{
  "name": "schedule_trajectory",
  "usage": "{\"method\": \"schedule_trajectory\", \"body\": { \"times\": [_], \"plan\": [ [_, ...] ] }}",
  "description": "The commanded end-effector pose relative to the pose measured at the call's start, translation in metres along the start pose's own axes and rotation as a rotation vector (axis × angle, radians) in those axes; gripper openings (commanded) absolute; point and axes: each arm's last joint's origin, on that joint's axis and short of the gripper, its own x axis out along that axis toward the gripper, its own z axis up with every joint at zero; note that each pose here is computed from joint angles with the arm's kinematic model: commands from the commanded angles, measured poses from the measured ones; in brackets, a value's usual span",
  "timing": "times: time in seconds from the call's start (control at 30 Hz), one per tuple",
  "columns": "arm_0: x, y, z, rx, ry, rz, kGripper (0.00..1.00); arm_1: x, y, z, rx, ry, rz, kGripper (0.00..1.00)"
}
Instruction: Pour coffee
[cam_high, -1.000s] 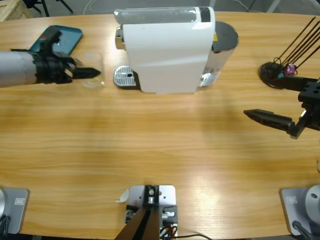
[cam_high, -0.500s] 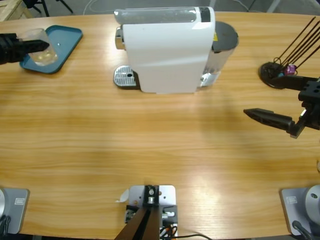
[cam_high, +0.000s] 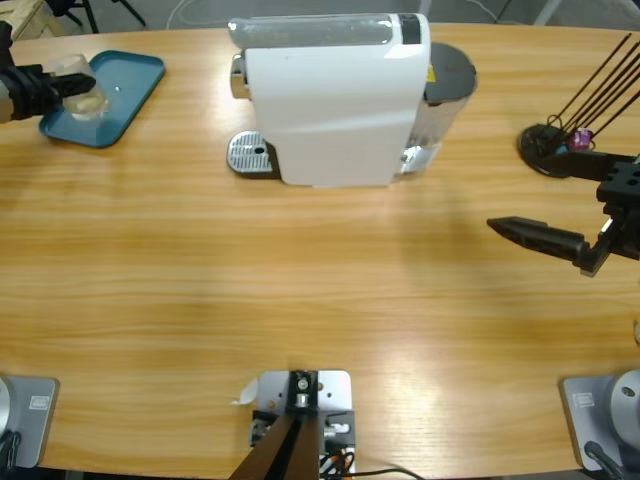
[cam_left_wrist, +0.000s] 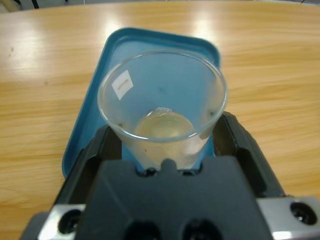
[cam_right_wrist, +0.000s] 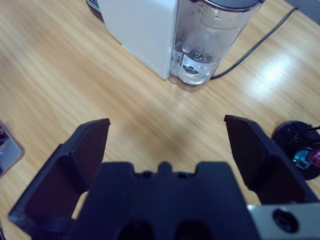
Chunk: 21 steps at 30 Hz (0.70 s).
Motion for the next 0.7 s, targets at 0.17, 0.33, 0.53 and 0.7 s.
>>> {"method": "schedule_trajectory", "body": {
  "times": [0.17,0.33,0.53,0.7],
  "plan": [
    [0.028,0.015,-0.030,-0.042,0.110,0.050,0.313,0.007,0.001,-0.010,0.007,0.040,-0.004,1.000],
    [0.019,0.014,-0.031,-0.044,0.113,0.046,0.996,0.006,0.001,-0.010,0.007,0.036,-0.006,1.000],
    [-0.012,0.012,-0.027,-0.045,0.111,0.078,0.996,0.005,0.001,-0.010,0.007,0.034,-0.006,1.000],
    [-0.072,0.000,-0.008,-0.043,0.034,0.059,0.996,0.007,0.001,-0.010,0.009,0.039,-0.001,1.000]
  ]
}}
